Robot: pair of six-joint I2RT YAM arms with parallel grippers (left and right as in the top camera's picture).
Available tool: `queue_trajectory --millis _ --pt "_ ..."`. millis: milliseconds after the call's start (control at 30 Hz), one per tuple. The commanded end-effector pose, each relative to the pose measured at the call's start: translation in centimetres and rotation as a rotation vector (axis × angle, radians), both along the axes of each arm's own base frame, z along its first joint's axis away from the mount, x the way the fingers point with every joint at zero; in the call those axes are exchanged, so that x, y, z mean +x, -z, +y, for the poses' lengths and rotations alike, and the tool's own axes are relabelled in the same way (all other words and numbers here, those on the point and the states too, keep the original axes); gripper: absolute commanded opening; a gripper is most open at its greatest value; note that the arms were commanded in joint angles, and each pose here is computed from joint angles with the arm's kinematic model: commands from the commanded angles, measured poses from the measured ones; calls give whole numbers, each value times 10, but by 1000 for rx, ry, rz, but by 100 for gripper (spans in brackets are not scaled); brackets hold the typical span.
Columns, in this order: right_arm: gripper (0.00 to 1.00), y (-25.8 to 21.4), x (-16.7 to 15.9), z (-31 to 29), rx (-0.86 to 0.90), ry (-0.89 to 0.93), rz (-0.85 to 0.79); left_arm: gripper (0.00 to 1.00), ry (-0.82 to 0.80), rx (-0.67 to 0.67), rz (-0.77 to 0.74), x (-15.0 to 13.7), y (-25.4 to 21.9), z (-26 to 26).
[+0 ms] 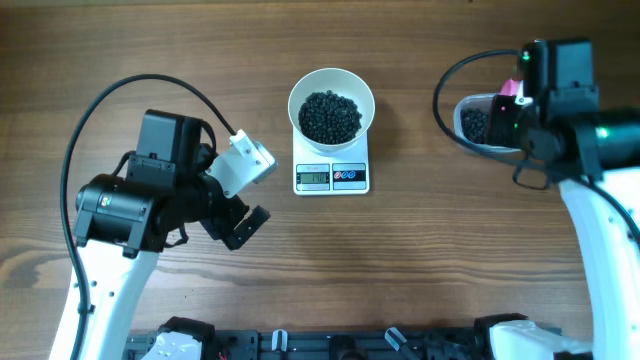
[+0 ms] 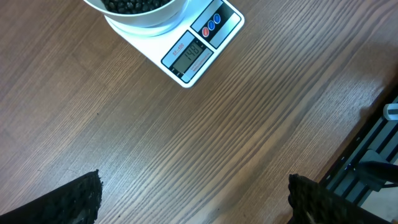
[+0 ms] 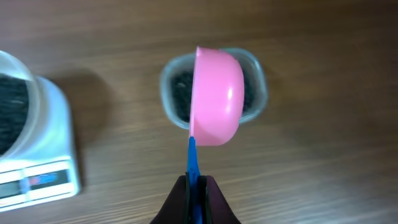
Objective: Scoop item into bowl and weigh 150g on scale
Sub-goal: 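Carry the scoop right and dip it into the bean tub, then lift a small scoop of beans out of the tub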
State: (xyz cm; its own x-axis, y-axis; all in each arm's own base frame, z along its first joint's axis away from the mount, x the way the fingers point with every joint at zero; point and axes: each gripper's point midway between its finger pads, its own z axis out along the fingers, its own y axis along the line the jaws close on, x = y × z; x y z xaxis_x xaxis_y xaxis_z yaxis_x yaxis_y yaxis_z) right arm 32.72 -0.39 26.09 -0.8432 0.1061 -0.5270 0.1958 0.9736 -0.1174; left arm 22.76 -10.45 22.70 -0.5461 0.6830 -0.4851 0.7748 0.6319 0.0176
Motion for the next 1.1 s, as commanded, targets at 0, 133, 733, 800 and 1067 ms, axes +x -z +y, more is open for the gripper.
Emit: queue_trajectory --millis 0,133,733,800,1067 --pt "4 33 14 -13 -97 28 115 100 9 2 -11 2 -2 1" --pt "4 86 36 -15 -98 69 238 100 9 2 -11 2 -2 1" --pt "4 142 58 14 139 12 333 100 9 2 -11 2 -2 1" --pt "4 142 58 11 177 27 333 100 9 2 -11 2 -2 1" --pt "4 134 62 -4 416 70 291 100 9 2 -11 2 -2 1"
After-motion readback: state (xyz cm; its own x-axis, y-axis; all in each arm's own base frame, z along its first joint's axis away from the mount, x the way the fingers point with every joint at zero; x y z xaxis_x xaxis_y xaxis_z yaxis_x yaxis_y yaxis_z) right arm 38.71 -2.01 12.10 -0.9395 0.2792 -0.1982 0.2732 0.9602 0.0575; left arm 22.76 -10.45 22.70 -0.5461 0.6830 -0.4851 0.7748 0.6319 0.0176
